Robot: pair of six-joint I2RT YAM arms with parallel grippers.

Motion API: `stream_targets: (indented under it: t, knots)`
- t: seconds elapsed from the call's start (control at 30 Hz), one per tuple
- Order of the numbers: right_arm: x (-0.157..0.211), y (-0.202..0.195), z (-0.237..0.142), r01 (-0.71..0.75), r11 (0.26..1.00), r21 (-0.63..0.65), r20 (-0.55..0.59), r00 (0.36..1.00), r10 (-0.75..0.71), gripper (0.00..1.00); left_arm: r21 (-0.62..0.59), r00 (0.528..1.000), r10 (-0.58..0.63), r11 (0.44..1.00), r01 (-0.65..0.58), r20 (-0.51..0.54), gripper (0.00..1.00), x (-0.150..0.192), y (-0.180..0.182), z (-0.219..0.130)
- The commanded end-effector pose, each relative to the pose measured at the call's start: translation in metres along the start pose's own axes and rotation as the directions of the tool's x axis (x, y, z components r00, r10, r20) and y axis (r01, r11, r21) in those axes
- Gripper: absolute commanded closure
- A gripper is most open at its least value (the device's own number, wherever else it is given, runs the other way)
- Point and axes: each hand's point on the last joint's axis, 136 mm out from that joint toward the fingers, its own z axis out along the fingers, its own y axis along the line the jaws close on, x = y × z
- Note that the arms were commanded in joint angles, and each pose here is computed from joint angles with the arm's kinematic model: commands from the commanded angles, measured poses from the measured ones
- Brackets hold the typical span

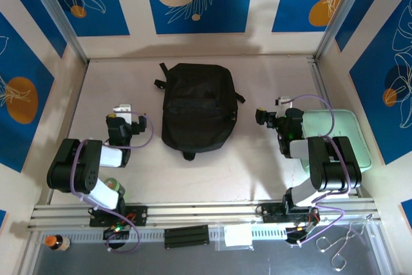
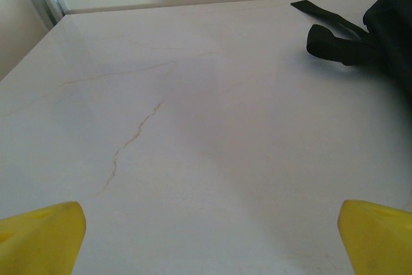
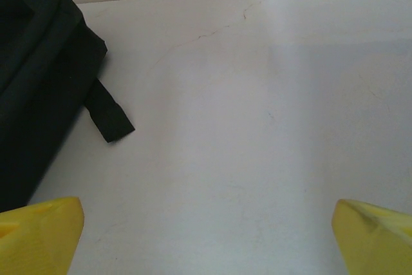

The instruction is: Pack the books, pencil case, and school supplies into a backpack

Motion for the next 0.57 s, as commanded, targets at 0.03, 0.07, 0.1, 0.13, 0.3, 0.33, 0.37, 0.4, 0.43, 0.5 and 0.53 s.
stream_targets:
  t: [0.03,0.07,0.1,0.13,0.3,0.33,0.37,0.4,0.43,0.5,0.53]
  knots:
    - [-0.0066,0.0032,0.0025,-0.005,1.0,-0.021,0.01,1.0,0.005,0.01,0.003,1.0,0.015,1.0,-0.015,0.02,0.0,-0.009,-0.0035,0.0042]
    - [-0.0066,0.0033,0.0026,-0.003,1.0,-0.021,0.01,1.0,0.004,0.01,0.008,1.0,0.014,1.0,-0.014,0.019,0.0,-0.0092,-0.0039,0.0038]
    - [-0.0065,0.0028,0.0026,-0.005,1.0,-0.02,0.01,1.0,0.005,0.01,0.003,0.999,0.015,1.0,-0.015,0.028,0.0,-0.0102,-0.0033,0.0034]
    - [-0.007,0.0033,0.0026,-0.005,1.0,-0.021,0.011,1.0,0.005,0.01,0.0,0.999,0.021,1.0,-0.021,0.031,0.0,-0.0095,-0.0043,0.0022]
    - [-0.0062,0.0032,0.0026,-0.004,1.0,-0.021,0.008,1.0,0.004,0.01,-0.022,1.0,0.016,1.0,-0.015,0.015,0.0,-0.0088,-0.0013,0.0047]
    - [-0.0067,0.0032,0.0028,-0.005,1.0,-0.021,0.009,1.0,0.005,0.01,-0.022,1.0,0.016,1.0,-0.016,0.011,0.0,-0.0085,-0.0017,0.0058]
    - [-0.0067,0.0032,0.0028,-0.004,1.0,-0.021,0.009,1.0,0.004,0.01,-0.023,1.0,0.017,1.0,-0.017,0.007,0.0,-0.0084,-0.0016,0.0065]
    - [-0.0063,0.0032,0.0027,-0.005,1.0,-0.021,0.009,1.0,0.005,0.01,-0.022,1.0,0.017,1.0,-0.017,0.007,0.0,-0.0086,-0.0018,0.0069]
    - [-0.007,0.003,0.0027,-0.005,1.0,-0.021,0.01,1.0,0.005,0.01,-0.022,1.0,0.017,1.0,-0.017,0.007,0.0,-0.0084,-0.0017,0.0065]
    - [-0.0066,0.0033,0.0024,-0.005,1.0,-0.021,0.01,1.0,0.005,0.01,-0.02,1.0,0.017,1.0,-0.016,0.016,0.0,-0.0091,-0.0018,0.0052]
    - [-0.0075,0.0033,0.0024,-0.003,1.0,-0.022,0.013,1.0,0.003,0.01,-0.019,1.0,0.016,1.0,-0.016,0.014,0.0,-0.0087,-0.0019,0.0049]
